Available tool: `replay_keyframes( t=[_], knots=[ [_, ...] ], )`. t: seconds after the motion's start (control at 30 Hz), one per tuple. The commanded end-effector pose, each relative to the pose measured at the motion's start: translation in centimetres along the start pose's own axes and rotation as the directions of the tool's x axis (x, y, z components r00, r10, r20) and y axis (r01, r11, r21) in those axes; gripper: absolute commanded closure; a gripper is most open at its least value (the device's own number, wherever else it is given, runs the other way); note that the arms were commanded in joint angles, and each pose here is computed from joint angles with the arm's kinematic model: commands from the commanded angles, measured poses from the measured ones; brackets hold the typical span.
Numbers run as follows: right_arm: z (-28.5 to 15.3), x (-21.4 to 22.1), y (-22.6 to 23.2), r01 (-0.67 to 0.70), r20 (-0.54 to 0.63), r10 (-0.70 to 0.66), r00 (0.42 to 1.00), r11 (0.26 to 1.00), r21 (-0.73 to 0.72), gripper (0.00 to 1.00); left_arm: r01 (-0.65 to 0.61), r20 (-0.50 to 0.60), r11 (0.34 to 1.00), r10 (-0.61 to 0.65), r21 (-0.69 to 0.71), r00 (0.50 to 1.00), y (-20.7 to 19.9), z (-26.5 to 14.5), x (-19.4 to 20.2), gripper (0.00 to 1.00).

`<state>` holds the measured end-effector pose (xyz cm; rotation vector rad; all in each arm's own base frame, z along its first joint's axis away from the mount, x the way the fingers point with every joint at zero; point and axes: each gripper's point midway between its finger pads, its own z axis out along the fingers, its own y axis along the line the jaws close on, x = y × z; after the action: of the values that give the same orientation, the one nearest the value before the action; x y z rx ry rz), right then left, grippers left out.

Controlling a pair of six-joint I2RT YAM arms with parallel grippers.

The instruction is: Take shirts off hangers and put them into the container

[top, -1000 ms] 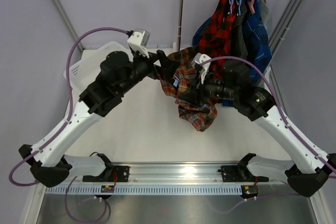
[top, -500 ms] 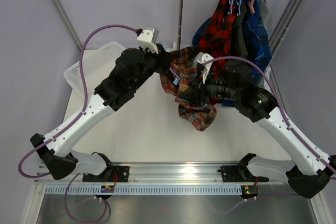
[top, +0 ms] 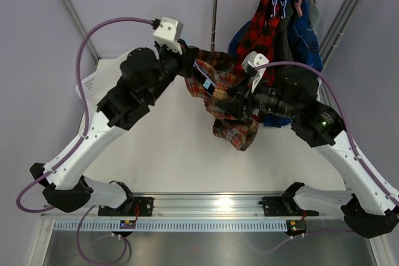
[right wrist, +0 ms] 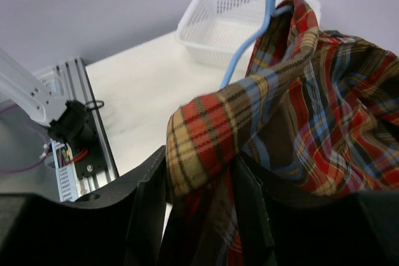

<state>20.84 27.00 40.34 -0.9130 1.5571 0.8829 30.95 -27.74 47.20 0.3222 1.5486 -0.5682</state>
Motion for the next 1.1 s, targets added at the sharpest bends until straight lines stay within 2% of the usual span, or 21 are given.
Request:
replay_keyframes(
  t=[0.0,0.07,0.2,0.27,0.33,0.4,0.53,0.63,0.77,0.93,1.07],
  knots=[
    [-3.4,-5.4,1.4,0.073,0.113,-0.075,0.991,0.997,0.023,0.46,-0.033,0.278,0.989,0.072,-0.141,0.958,3.2,-3.7,-11.1,1.00],
    [-3.4,-6.0,0.9,0.081,0.111,-0.086,0.990,0.996,0.045,0.38,-0.094,0.310,0.981,0.144,-0.168,0.940,3.6,-4.9,-13.3,1.00],
    [-3.6,-8.3,0.8,0.088,0.149,-0.097,0.984,0.994,0.064,0.25,-0.143,0.321,0.965,0.210,-0.222,0.923,4.5,-6.3,-15.0,1.00],
    [-3.2,-8.6,0.8,0.080,0.166,-0.089,0.982,0.995,0.057,0.23,-0.145,0.314,0.961,0.216,-0.234,0.924,4.8,-6.8,-14.8,1.00],
    [-2.6,-8.5,0.9,0.079,0.181,-0.085,0.980,0.996,0.037,0.23,-0.145,0.273,0.962,0.207,-0.231,0.939,5.0,-6.2,-12.6,1.00],
    [-1.8,-7.4,0.7,0.061,0.167,-0.064,0.984,0.998,0.027,0.24,-0.142,0.240,0.960,0.201,-0.242,0.950,5.4,-5.9,-10.9,1.00],
    [0.4,-5.5,0.3,0.030,0.125,-0.030,0.992,1.000,0.007,0.30,-0.146,0.111,0.951,0.183,-0.273,0.977,6.2,-3.6,-4.8,1.00],
    [1.9,-4.3,0.5,0.017,0.092,-0.017,0.996,1.000,-0.006,0.35,-0.135,0.058,0.951,0.156,-0.279,0.986,6.3,-2.3,-2.0,1.00],
    [3.7,-3.7,1.1,0.023,0.066,-0.023,0.998,1.000,0.002,0.36,-0.116,0.013,0.947,0.125,-0.300,0.992,6.5,-0.6,0.4,1.00],
    [6.1,-2.2,-1.1,-0.019,0.026,0.015,1.000,0.987,0.162,0.37,-0.112,-0.014,0.950,0.113,-0.291,0.994,6.1,0.5,1.8,1.00],
    [6.4,-1.0,-3.2,-0.083,0.026,0.079,0.997,0.952,0.294,0.43,-0.119,-0.020,0.943,0.119,-0.310,0.993,6.6,0.2,2.1,1.00]
  ],
)
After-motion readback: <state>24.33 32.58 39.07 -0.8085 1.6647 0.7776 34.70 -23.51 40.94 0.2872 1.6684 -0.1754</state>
